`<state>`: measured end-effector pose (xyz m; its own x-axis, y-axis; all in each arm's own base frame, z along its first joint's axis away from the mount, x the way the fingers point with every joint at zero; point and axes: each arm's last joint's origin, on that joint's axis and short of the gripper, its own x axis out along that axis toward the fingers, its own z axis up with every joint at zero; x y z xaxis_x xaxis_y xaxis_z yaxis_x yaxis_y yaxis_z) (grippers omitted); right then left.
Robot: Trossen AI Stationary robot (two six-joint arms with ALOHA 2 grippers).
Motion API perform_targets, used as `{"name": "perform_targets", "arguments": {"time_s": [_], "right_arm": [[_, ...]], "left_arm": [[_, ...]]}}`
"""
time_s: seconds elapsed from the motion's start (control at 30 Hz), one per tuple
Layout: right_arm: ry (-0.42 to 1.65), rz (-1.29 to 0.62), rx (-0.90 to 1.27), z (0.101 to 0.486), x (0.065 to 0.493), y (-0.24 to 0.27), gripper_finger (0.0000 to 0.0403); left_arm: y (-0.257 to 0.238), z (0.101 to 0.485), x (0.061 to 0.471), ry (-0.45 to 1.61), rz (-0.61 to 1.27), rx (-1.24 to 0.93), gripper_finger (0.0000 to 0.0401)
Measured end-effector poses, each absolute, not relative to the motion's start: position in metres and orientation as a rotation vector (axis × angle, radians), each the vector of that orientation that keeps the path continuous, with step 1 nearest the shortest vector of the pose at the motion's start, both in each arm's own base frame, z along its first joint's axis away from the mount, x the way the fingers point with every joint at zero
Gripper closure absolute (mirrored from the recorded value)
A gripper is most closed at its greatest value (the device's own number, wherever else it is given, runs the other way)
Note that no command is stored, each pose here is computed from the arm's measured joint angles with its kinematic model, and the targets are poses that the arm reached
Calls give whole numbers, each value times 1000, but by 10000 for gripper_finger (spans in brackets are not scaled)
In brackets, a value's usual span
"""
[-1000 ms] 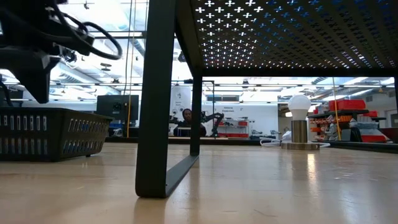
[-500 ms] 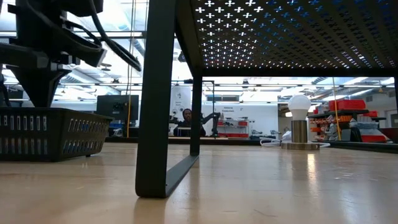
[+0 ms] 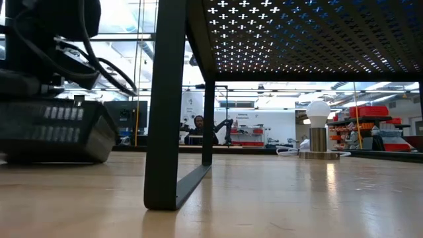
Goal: Pick & Place Office Desk Supplies
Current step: Put the black bin with the rubber bands on the shelf
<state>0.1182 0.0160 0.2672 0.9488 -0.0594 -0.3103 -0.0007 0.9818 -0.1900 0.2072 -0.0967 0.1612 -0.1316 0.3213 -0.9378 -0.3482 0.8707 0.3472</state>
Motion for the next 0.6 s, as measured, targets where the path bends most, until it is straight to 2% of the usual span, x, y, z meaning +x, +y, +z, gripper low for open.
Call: {"name": "perform_targets", "arguments": {"time_s": [0.6], "right_arm": [[311, -32, -178, 268, 118, 16, 242]], "left_arm": [[-123, 166, 220, 1553, 388, -211, 400]]}}
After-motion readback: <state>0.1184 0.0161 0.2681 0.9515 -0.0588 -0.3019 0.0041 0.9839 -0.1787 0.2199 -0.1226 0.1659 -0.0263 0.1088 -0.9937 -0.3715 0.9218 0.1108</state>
